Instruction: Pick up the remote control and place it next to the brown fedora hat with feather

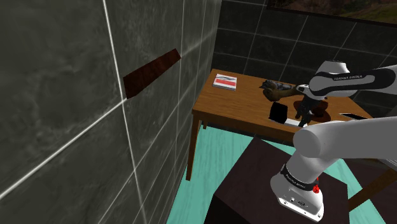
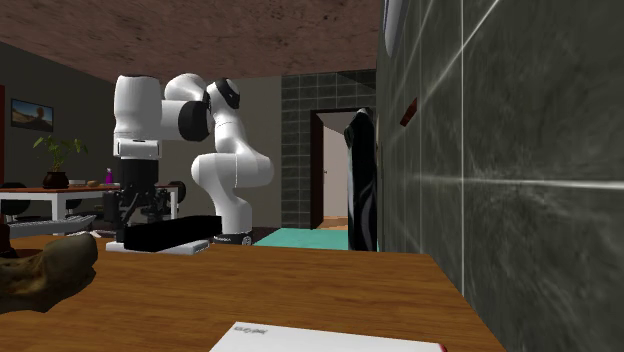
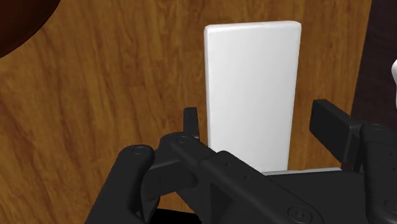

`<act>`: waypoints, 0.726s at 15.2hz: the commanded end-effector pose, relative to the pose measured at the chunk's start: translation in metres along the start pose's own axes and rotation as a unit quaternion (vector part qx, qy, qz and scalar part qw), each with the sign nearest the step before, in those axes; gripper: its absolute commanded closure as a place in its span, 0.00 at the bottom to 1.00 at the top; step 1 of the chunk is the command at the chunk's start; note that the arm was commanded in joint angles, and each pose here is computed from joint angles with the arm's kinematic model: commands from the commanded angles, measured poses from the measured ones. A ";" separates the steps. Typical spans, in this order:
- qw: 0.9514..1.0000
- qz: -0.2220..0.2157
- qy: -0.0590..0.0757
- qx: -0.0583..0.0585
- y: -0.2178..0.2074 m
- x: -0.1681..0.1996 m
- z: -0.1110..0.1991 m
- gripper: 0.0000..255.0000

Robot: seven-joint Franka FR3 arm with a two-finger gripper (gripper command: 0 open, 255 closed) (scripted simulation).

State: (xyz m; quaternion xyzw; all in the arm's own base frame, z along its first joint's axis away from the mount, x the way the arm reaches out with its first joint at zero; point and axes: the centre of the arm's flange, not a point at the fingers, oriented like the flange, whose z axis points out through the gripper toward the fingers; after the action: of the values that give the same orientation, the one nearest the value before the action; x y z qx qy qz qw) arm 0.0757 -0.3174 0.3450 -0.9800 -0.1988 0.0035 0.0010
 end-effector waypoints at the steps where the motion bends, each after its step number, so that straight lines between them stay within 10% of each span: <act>1: 1.000 0.000 0.000 0.000 0.000 0.000 0.000 0.00; 11: 1.000 0.000 0.000 0.000 0.000 0.000 -0.050 0.00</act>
State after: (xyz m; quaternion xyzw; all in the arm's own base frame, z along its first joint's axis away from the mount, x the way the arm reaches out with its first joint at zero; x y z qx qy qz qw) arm 0.0760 -0.3184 0.3918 -0.9800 -0.1988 0.0033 0.0006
